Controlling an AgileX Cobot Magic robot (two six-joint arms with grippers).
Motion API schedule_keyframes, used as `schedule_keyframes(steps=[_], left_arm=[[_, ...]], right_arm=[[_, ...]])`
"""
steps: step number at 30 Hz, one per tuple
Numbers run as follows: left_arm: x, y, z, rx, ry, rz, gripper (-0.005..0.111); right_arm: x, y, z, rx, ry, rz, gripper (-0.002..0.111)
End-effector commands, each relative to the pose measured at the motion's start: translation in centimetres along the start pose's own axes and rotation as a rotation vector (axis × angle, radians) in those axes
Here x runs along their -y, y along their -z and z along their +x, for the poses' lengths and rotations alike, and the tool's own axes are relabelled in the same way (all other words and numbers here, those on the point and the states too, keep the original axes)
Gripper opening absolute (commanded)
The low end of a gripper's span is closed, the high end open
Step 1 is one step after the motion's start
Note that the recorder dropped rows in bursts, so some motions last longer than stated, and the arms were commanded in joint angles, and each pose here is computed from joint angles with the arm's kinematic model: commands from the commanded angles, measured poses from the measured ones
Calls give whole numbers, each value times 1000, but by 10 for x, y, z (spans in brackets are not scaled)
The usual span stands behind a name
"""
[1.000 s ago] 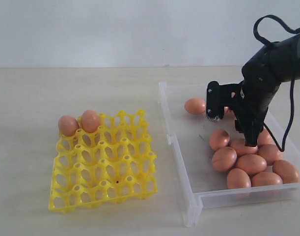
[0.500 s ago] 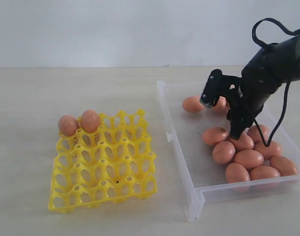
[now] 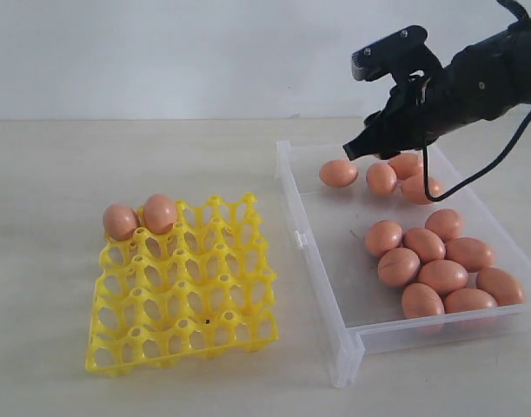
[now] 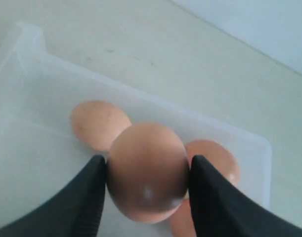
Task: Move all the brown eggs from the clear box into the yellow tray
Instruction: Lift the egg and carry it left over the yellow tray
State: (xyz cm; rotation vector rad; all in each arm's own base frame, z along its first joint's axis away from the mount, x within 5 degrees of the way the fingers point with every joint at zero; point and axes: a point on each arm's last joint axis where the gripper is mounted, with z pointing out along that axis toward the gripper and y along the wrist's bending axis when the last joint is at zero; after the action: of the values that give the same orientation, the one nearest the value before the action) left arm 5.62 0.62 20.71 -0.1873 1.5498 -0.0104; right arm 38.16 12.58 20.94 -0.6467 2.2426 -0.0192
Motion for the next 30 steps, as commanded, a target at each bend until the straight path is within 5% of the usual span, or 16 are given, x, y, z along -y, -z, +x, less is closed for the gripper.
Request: schedule_keyframes(steps=[1,18,30], left_arm=[[0,0,1,3,18,2,4],[0,0,1,0,18,2,4],[0,0,1,3,18,2,4]], right_arm=[[-20,11,-18,111,16,-35,0],[-150,29,-59,558,-38,-345,0],[-188,-29,-26,624,-138,-481,0]])
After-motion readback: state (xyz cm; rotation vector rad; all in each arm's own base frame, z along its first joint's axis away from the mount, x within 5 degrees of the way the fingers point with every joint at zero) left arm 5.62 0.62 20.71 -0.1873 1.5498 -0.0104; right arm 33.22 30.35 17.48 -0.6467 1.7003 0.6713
